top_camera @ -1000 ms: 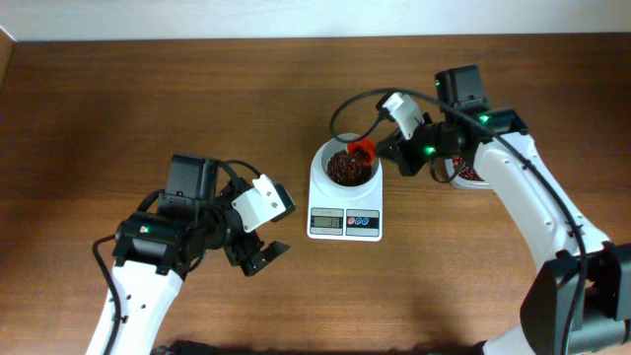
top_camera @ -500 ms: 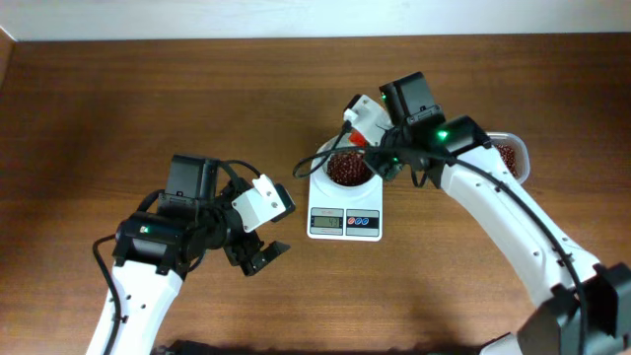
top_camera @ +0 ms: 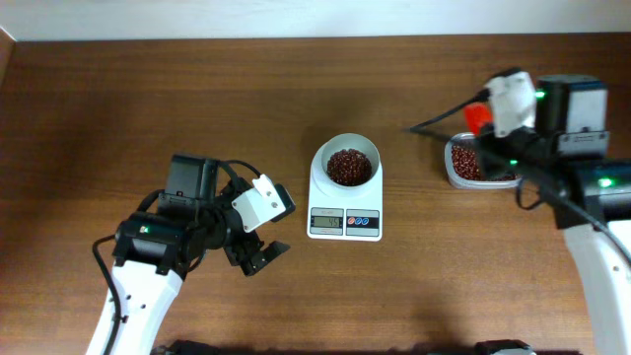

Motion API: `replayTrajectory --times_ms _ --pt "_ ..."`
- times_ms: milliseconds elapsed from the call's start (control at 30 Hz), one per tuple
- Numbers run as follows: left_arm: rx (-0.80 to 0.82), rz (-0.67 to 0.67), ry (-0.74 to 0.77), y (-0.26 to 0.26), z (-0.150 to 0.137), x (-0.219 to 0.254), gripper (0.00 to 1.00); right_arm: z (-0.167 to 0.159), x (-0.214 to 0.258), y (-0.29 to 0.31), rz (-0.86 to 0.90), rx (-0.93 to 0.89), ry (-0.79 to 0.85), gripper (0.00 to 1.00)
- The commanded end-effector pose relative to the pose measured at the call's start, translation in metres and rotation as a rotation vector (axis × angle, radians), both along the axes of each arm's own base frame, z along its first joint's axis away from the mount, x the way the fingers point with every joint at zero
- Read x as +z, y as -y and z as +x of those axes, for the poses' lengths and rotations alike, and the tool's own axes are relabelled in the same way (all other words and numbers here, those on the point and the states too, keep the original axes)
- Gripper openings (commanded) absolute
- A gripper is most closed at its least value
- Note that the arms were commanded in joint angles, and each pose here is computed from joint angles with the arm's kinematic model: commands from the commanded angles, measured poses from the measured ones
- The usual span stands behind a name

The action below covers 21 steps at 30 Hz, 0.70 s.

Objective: Scoop and weigh 50g on scale
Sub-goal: 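Tip the scoop to pour more beans into the bowl, then return the orange scoop to the bean tub and scoop beans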

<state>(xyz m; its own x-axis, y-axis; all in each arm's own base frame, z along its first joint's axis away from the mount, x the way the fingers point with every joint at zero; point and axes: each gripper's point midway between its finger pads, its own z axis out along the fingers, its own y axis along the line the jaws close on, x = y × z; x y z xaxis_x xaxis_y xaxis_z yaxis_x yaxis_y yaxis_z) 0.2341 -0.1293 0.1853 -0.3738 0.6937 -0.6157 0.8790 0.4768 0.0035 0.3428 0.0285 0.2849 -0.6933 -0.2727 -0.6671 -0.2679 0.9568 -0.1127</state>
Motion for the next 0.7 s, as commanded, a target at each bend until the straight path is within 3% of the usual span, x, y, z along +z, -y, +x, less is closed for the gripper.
replayTrajectory --times_ms 0,267,400,667 --pt "-0.014 -0.015 0.023 0.002 0.002 0.008 0.99 0.005 -0.023 0.035 0.008 -0.112 -0.096 0.04" --pt "-0.014 -0.015 0.024 0.002 0.002 0.008 0.99 0.026 -0.139 0.092 -0.086 -0.332 -0.446 0.04" --pt "-0.014 -0.015 0.024 0.002 0.002 0.008 0.99 0.031 -0.161 0.111 -0.153 -0.434 -0.486 0.04" --pt "-0.014 -0.015 0.024 0.002 0.002 0.008 0.99 0.033 -0.181 0.114 -0.170 -0.441 -0.507 0.04"
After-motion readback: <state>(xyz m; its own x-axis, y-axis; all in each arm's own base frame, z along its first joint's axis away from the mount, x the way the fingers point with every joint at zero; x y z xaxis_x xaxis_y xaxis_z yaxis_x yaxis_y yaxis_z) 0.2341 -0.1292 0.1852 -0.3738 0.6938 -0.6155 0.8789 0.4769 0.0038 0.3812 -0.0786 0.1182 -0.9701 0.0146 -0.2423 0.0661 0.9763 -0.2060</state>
